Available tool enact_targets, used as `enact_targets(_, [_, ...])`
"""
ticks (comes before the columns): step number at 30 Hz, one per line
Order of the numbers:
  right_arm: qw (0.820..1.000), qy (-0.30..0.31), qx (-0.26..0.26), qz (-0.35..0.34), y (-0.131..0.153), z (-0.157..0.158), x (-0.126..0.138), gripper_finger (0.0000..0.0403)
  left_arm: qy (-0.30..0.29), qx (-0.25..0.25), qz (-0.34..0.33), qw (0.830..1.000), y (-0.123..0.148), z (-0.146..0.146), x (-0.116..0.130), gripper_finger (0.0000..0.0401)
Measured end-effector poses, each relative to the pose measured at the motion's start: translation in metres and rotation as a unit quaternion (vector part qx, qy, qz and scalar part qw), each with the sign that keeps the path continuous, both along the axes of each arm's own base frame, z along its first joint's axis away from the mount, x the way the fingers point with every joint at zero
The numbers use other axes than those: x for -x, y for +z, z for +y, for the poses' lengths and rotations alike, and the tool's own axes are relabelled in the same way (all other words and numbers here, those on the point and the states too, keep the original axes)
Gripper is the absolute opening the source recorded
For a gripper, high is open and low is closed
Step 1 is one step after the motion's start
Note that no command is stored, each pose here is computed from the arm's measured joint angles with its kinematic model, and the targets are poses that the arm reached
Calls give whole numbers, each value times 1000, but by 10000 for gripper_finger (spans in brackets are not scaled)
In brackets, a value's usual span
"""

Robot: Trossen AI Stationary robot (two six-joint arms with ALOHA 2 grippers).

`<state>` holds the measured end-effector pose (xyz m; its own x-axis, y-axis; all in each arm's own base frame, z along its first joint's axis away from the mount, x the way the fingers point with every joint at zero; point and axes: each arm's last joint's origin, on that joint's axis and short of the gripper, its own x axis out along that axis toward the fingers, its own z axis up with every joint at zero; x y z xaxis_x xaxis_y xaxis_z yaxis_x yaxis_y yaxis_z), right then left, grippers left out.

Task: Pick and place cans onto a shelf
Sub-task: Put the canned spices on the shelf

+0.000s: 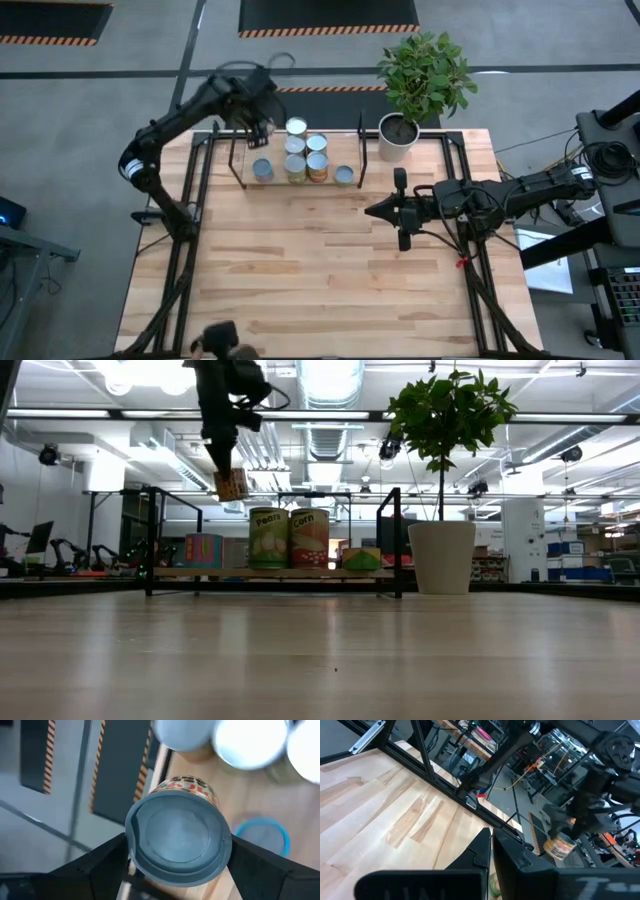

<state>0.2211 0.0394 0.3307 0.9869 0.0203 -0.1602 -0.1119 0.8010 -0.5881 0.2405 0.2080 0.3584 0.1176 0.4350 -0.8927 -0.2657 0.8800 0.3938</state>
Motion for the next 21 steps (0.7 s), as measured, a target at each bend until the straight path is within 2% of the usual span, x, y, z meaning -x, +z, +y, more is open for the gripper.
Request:
enact_targets(3, [1000,0,0,0,0,0,0,9,31,23,-39,999,-1,15,8,288])
enact_targets(6, [1000,0,0,0,0,0,0,9,40,34,-38,998,-7,21,8,288])
enact_targets(13, [1000,-1,-1,0,0,0,0,9,30,69,20,997,-33,31,-2,288])
enact_targets(17, [1000,-1,-3,0,0,0,0,9,44,66,71,994,-47,39,-4,288])
enact_targets(21, [1000,-1,-3,1,0,0,0,9,44,76,83,993,-59,44,-9,288])
